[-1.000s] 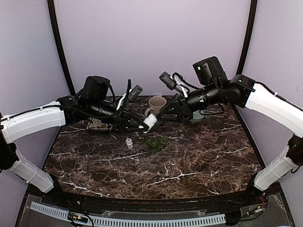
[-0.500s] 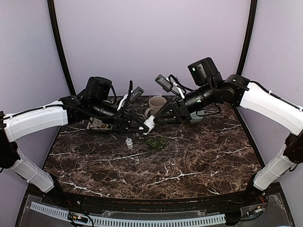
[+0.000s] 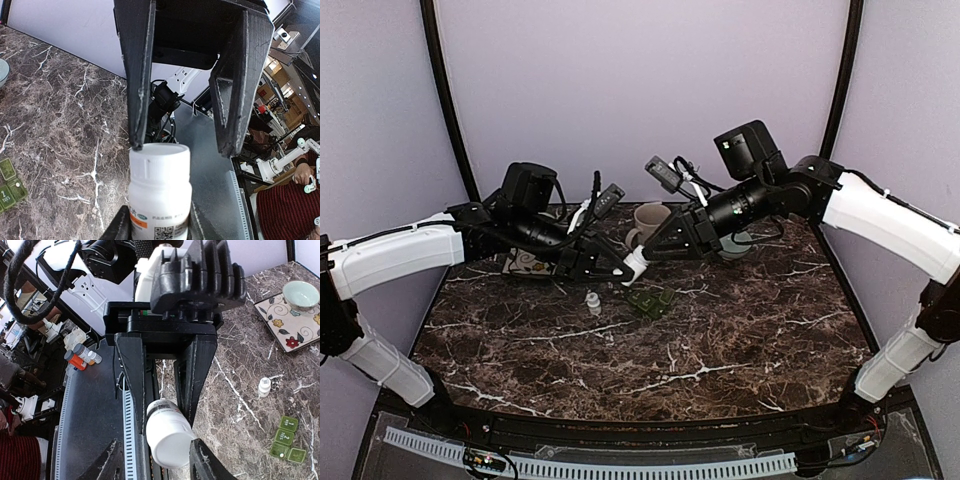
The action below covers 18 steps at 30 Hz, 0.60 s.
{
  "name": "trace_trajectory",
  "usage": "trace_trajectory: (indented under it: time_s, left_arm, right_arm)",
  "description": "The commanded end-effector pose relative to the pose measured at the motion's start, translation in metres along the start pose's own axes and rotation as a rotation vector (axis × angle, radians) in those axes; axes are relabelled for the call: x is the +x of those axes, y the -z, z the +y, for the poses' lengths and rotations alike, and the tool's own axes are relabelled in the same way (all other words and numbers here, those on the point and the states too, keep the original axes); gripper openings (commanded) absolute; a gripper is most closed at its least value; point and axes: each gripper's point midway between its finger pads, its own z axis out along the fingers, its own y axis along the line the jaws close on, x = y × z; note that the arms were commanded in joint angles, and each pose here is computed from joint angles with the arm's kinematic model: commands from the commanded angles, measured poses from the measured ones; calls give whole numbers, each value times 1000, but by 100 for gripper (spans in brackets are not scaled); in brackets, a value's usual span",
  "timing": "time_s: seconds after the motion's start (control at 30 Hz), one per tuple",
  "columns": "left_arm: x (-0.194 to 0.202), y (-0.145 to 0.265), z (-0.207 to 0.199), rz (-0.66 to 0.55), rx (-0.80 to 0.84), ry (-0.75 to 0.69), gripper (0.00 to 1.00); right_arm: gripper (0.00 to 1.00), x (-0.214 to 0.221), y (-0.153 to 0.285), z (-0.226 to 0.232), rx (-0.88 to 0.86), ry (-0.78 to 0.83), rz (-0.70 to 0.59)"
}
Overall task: Sort the pills into containers
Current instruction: Screw the lid of the pill bottle onto the pill bottle.
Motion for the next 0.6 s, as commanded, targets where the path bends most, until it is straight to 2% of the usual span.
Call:
trace_trajectory:
  time_s: [0.0, 0.57]
  left_arm:
    - [-16, 7, -12, -32, 29, -61, 9]
    - [-14, 5, -14, -28, 49, -52, 9]
  right_arm:
    - [45, -6, -1, 0, -8, 3, -11]
    - [51, -7, -3, -14, 53, 0, -13]
